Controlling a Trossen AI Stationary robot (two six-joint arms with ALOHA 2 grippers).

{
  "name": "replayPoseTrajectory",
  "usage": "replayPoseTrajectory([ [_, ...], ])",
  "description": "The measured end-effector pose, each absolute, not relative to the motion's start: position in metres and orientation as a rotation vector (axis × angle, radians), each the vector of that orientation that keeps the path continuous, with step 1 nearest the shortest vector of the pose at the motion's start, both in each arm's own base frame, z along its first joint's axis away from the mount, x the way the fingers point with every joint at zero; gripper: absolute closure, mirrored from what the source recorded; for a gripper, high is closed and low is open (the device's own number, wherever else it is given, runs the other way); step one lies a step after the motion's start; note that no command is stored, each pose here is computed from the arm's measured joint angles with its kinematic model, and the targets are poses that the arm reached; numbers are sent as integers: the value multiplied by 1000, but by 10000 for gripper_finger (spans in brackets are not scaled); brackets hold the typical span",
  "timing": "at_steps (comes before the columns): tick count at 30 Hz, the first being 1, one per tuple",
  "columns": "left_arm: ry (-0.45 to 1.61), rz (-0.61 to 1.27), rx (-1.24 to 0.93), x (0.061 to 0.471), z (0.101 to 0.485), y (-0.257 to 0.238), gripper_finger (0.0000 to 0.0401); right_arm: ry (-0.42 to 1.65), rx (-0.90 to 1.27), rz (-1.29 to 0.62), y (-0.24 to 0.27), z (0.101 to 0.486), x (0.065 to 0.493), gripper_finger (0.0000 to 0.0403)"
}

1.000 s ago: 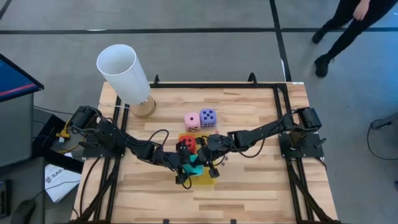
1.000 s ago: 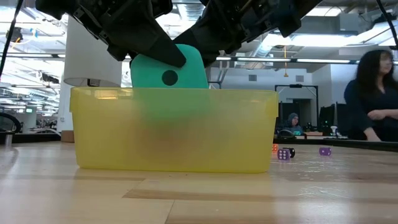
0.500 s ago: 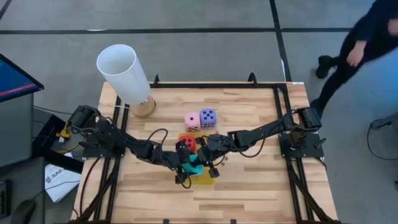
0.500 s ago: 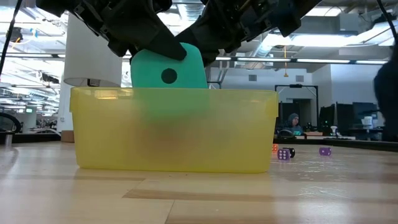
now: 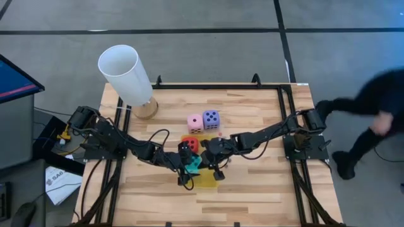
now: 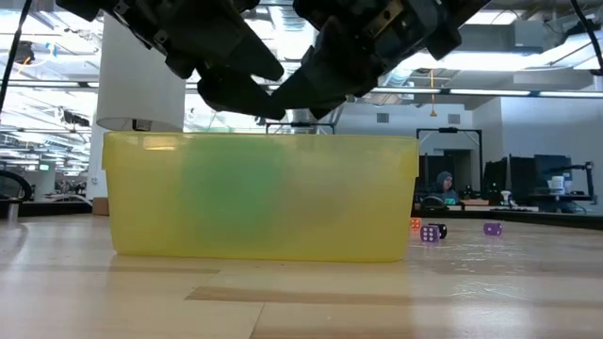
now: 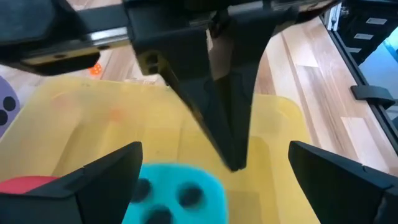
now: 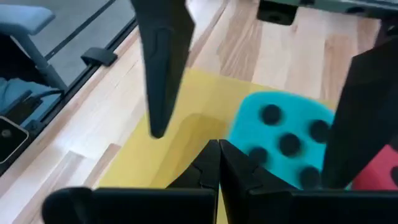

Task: Pick & Place Dice
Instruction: Put the violet die into the yellow bin

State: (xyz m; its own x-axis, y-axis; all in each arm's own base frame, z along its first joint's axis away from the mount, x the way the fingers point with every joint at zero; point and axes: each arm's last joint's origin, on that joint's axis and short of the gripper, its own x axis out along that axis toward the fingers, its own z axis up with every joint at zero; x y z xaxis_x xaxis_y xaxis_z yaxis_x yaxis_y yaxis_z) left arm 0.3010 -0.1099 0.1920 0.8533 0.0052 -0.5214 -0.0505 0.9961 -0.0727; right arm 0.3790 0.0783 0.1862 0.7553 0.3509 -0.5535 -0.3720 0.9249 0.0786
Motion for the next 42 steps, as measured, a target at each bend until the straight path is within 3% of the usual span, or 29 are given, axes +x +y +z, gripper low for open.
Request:
replayPoseTrajectory([
  [12,543,5,7,299,196,-108,9,581,-53,387,75,192,378,403],
  [23,426,0,-1,277,244,-96,9,611,-159,304,63,219,361,403],
  [29,402,29,2,265,259,-90,9,661,-193,288,51,210,358,403],
  [42,449,171,12,270,254,-66,9,714,-216,215,11,192,352,403],
])
